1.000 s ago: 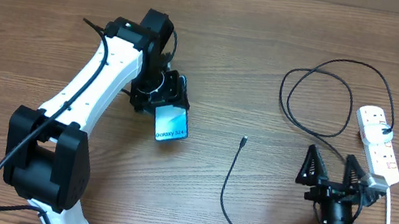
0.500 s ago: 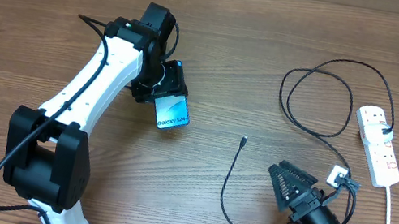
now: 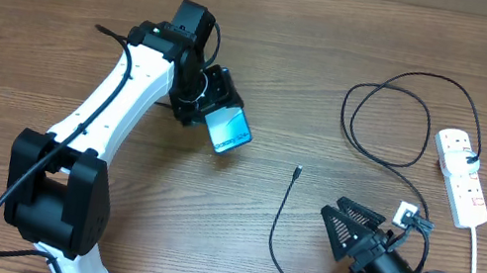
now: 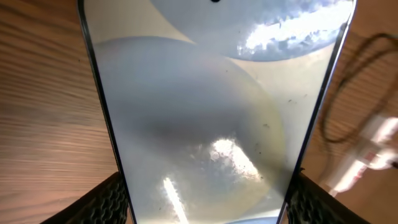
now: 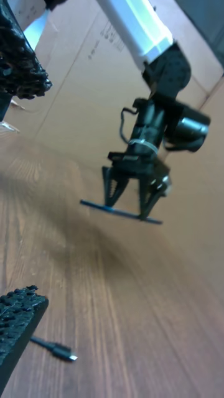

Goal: Plug charger to phone and switch on socket
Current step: 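Move the right gripper toward the held phone and grasp its edge, then hold the phone with the right gripper and open the left gripper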

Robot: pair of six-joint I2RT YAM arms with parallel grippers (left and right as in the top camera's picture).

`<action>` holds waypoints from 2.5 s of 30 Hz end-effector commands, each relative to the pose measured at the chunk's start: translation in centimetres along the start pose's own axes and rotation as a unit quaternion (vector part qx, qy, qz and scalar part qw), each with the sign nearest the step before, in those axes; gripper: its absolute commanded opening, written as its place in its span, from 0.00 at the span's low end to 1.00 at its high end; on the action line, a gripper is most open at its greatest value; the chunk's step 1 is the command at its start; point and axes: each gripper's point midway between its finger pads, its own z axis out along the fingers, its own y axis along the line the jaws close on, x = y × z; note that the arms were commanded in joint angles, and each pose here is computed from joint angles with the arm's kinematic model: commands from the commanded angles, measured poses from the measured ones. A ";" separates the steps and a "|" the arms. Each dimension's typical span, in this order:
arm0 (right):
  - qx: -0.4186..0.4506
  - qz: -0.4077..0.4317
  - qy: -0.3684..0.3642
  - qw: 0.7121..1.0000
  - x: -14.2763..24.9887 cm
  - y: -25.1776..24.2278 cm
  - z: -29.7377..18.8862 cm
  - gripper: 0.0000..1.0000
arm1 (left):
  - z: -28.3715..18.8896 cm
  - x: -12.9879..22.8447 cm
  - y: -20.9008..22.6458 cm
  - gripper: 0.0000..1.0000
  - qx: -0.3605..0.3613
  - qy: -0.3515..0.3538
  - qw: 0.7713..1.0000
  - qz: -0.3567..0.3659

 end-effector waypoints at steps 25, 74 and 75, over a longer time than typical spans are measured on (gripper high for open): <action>0.077 -0.041 0.033 0.996 -0.4 0.3 7.5 1.00 | -1.5 2.2 -5.9 0.59 0.146 0.095 0.984 -0.042; 0.097 -0.067 0.005 0.993 0.2 -0.3 20.2 0.44 | -0.1 4.0 -7.5 0.57 0.126 0.084 0.988 -0.023; 0.099 -0.067 0.006 0.993 0.2 -0.4 20.2 0.43 | -0.1 4.0 -7.5 0.57 0.125 0.084 0.988 -0.023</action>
